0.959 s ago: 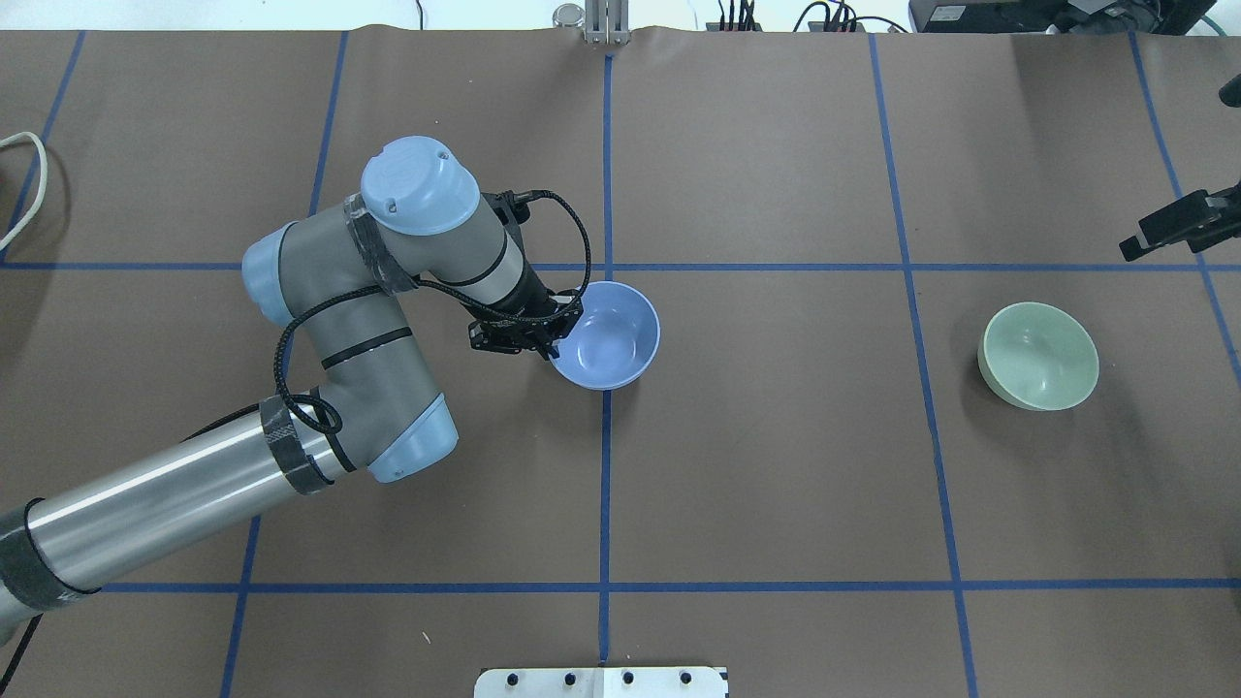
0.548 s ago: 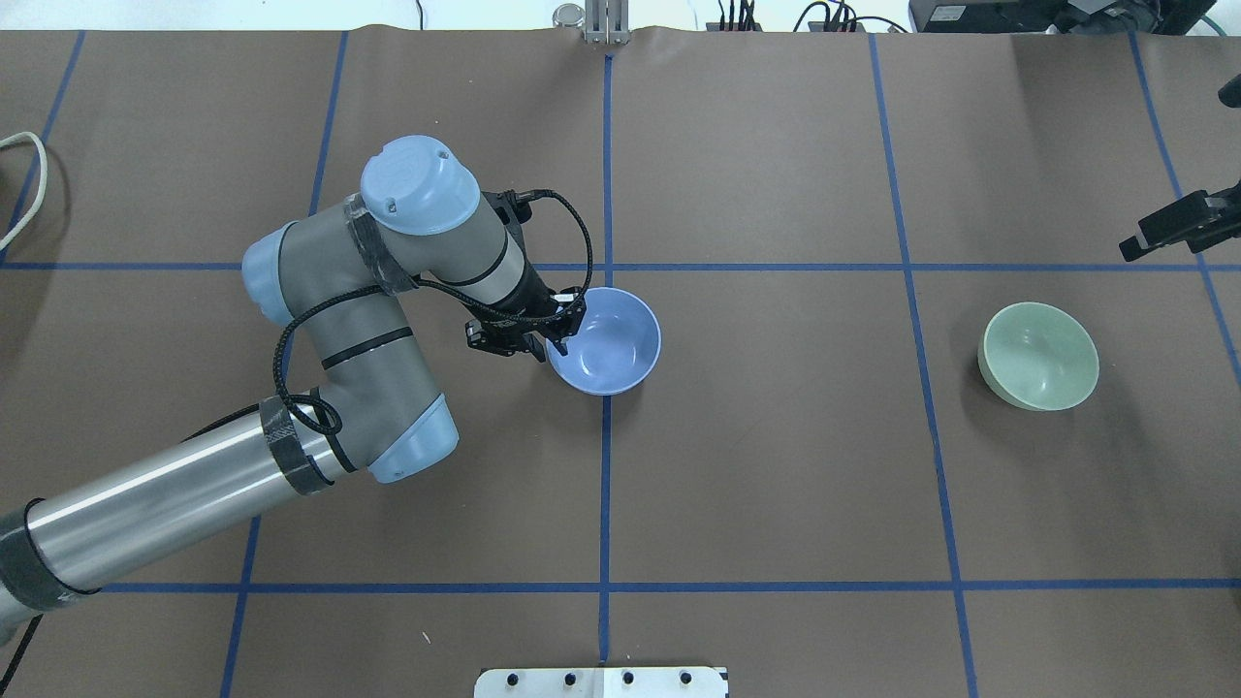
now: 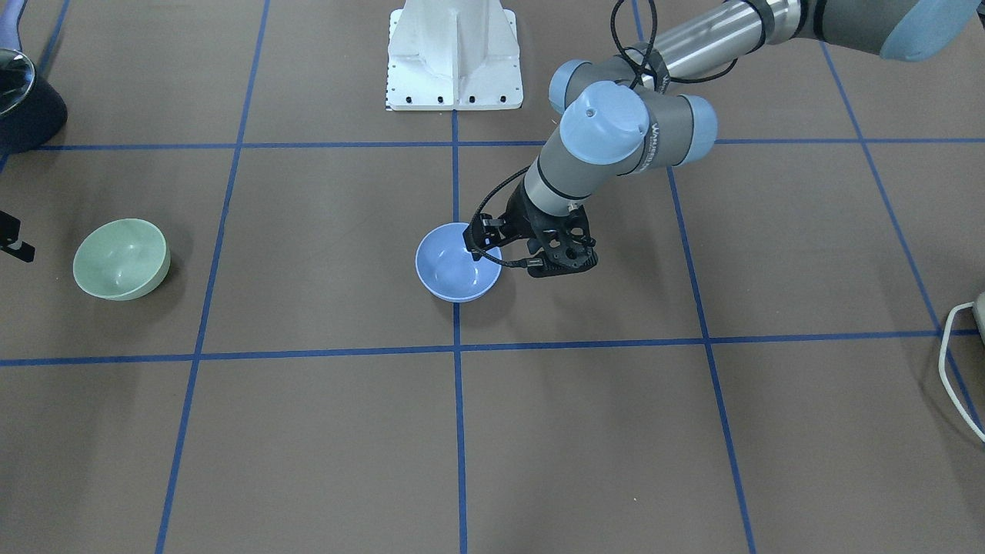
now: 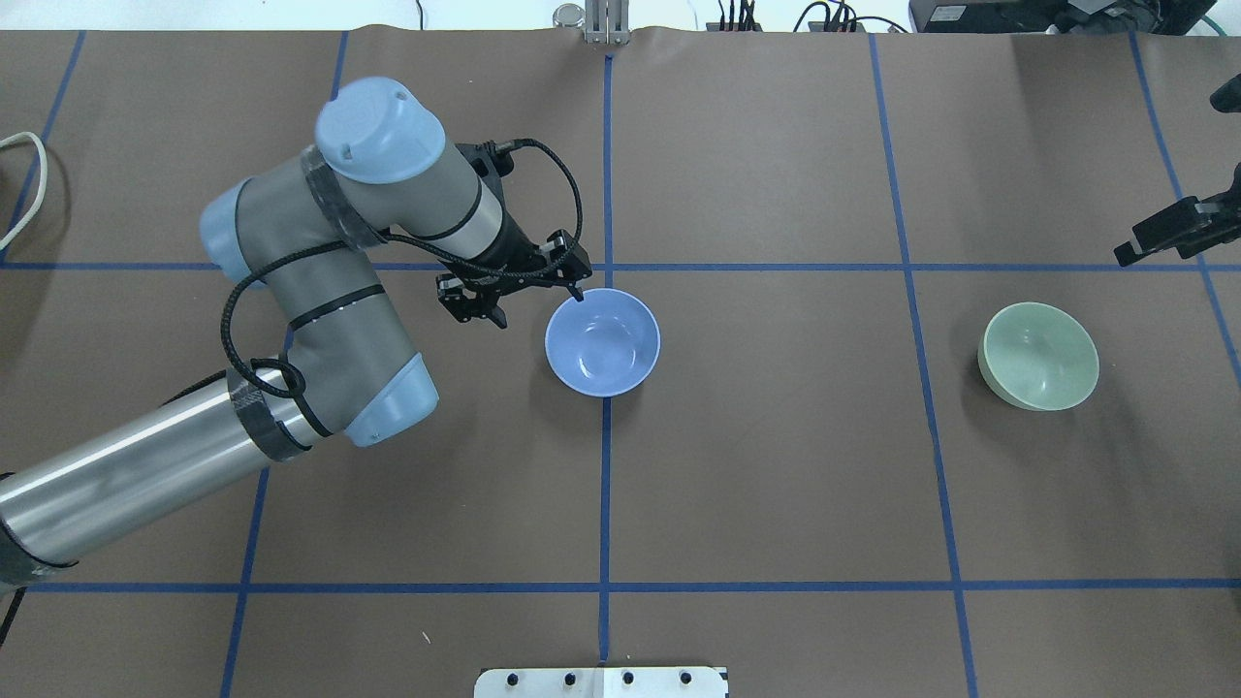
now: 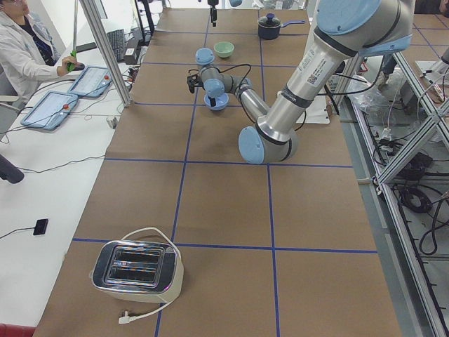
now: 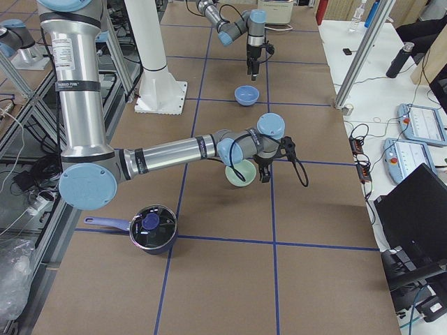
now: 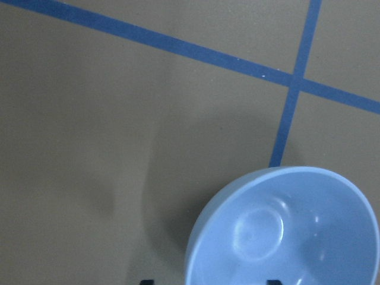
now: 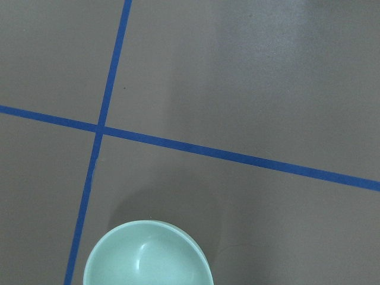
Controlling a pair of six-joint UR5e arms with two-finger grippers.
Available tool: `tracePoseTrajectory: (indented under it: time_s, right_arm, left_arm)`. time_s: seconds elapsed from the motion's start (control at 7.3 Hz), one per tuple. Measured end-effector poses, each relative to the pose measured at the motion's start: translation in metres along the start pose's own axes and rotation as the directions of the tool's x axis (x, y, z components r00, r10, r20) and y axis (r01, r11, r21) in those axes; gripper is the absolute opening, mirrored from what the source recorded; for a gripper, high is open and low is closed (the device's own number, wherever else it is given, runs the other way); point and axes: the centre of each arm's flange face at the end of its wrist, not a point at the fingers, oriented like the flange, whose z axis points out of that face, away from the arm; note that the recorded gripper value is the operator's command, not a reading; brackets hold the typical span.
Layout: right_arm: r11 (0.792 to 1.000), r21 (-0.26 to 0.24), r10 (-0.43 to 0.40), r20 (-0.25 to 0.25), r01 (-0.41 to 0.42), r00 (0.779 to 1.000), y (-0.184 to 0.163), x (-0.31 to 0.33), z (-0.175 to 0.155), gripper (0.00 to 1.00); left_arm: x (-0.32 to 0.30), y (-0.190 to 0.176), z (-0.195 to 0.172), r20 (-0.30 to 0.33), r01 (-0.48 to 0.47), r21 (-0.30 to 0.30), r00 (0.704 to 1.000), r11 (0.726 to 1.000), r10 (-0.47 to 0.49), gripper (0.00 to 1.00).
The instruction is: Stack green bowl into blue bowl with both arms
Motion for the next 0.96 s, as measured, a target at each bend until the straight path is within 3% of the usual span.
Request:
tracePoseTrajectory:
  time_s: [0.41, 0.69, 0.96]
  right_arm:
    - [0.998, -0.047, -0.054, -0.043, 0.052, 0.998, 0.005, -0.020, 0.037, 0.88]
    - [0.995, -0.055, -0.092, -0.067, 0.088, 0.994, 0.011, -0.024, 0.055, 0.87]
    - [0.990, -0.050, -0.134, -0.054, 0.132, 0.989, 0.022, -0.018, 0.073, 0.87]
  left_arm:
    - [-0.044, -0.076, -0.071, 0.000, -0.058, 0.020, 0.998, 0.998, 0.058, 0.98]
    - [-0.063, -0.102, -0.092, 0.040, -0.093, 0.037, 0.995, 0.995, 0.092, 0.98]
    - [-0.068, -0.110, -0.097, 0.051, -0.098, 0.042, 0.994, 0.994, 0.096, 0.98]
